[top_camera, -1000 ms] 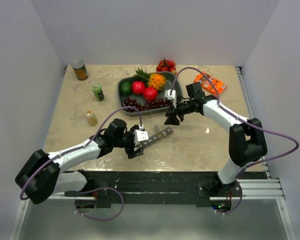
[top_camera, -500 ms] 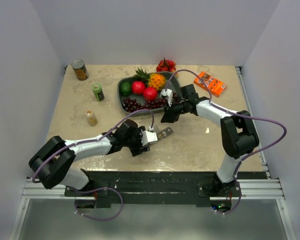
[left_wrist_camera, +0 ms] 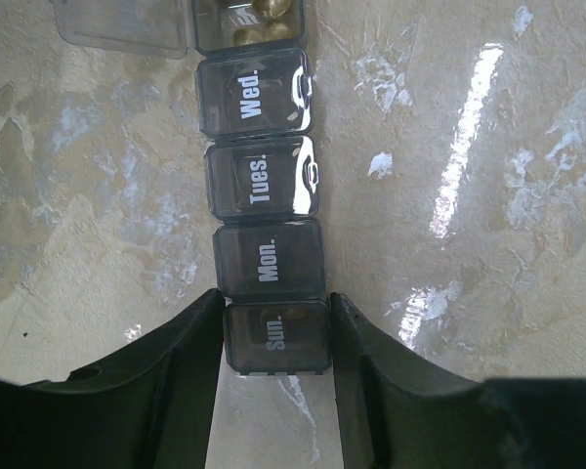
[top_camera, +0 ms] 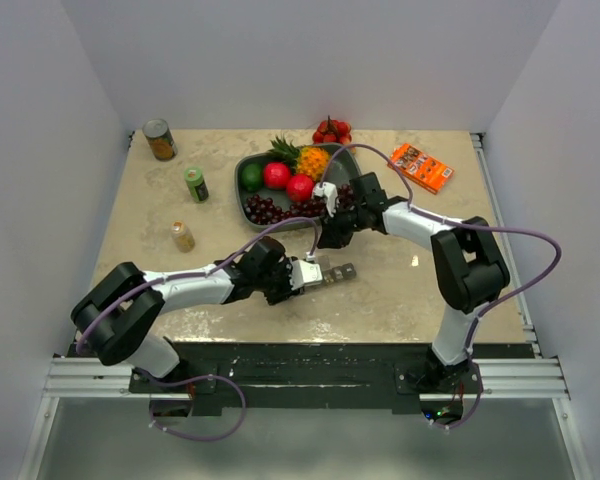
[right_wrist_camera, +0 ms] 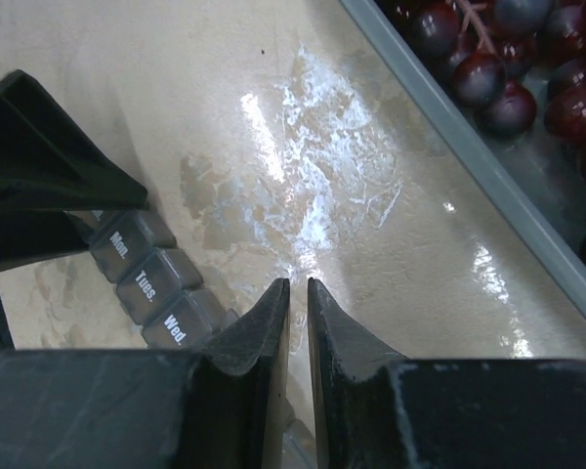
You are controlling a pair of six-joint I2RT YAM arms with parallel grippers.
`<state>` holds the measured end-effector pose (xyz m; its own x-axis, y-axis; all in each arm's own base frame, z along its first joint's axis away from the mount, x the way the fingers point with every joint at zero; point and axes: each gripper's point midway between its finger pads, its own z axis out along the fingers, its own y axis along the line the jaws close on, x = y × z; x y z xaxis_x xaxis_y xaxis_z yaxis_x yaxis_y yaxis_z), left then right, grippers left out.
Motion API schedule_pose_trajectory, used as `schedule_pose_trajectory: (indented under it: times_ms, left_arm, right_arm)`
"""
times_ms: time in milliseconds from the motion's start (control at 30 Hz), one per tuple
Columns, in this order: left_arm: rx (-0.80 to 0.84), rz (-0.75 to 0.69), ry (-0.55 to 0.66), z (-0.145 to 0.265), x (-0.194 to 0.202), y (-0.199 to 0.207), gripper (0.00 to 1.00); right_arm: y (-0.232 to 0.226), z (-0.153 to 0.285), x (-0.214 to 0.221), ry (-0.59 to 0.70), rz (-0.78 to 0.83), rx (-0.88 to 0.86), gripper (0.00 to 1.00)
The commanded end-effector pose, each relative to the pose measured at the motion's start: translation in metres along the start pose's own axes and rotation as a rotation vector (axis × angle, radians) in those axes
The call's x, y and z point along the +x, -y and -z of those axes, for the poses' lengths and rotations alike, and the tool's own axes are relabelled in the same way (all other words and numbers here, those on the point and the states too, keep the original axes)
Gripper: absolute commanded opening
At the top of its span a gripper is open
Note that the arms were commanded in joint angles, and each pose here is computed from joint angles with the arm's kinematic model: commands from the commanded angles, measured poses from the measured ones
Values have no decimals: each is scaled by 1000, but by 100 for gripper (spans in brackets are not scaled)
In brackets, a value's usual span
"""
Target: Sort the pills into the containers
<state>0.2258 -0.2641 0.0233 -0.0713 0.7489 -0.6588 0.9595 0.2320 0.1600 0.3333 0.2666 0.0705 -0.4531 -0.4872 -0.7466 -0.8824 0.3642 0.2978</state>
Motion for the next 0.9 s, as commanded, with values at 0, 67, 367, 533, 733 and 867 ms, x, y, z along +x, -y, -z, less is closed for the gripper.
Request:
schedule_pose_trajectory:
  times_ms: [0,67,367,533,733,867]
  left_arm:
    - [5,2,-18,-2,-1,0,32]
    - [0,7,-28,-2,1,-1,32]
    - [-27,24,-45,0,3,-5,29]
    - [-48,48,-53,1,1,-9,28]
    - [-55,66,-69,2,4,-10,27]
    - [-62,87,-80,1,5,-11,27]
  right_arm:
    - [8,-2,-9,2,21,36,17]
    - [4,-2,-2,-18,36,6,17]
    - [-17,1,18,-87,104,-128,15]
    - [-33,11,20,-88,152,-191,13]
    - [-36,16,28,-122,149,-184,12]
    - [-36,15,46,-183,124,-190,11]
